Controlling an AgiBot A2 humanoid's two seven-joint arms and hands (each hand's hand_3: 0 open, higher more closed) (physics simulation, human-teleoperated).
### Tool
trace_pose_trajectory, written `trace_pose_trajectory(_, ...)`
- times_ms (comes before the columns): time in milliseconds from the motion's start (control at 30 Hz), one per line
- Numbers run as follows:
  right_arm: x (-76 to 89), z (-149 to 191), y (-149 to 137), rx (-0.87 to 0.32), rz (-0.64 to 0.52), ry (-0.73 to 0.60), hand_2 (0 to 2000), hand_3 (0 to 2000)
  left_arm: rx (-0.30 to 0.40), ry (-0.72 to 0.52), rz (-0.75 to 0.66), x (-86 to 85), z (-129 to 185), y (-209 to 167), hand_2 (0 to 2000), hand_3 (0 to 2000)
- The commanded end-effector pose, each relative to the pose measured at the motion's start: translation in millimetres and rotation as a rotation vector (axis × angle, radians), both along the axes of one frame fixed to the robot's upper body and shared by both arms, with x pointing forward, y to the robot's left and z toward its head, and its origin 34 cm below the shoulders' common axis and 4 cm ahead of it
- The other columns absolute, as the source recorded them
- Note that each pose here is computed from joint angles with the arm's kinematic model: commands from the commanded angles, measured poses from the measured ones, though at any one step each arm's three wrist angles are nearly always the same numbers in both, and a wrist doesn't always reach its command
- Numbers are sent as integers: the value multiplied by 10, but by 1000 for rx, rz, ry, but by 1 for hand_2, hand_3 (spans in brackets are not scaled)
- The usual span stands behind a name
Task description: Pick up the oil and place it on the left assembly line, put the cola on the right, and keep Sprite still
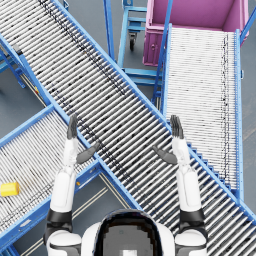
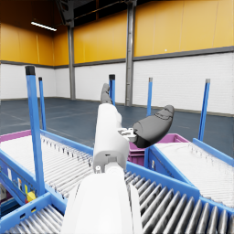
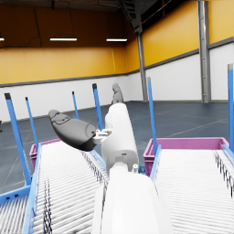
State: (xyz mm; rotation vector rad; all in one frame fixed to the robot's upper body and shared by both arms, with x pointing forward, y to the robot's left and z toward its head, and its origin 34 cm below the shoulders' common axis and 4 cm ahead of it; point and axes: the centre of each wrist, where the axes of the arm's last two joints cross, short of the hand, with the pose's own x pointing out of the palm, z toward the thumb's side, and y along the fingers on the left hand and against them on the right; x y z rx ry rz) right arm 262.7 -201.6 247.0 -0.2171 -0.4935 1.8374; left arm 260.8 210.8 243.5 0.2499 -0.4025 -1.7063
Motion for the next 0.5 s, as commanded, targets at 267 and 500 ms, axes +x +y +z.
trace_pose_trajectory(267,-74,-169,8,-62,108,100,0,0,-67,113,-79,-57,-137,-92,0,0)
trace_pose_trajectory(500,-80,-183,9,-66,117,108,0,0,-73,123,-85,-62,-148,-100,0,0)
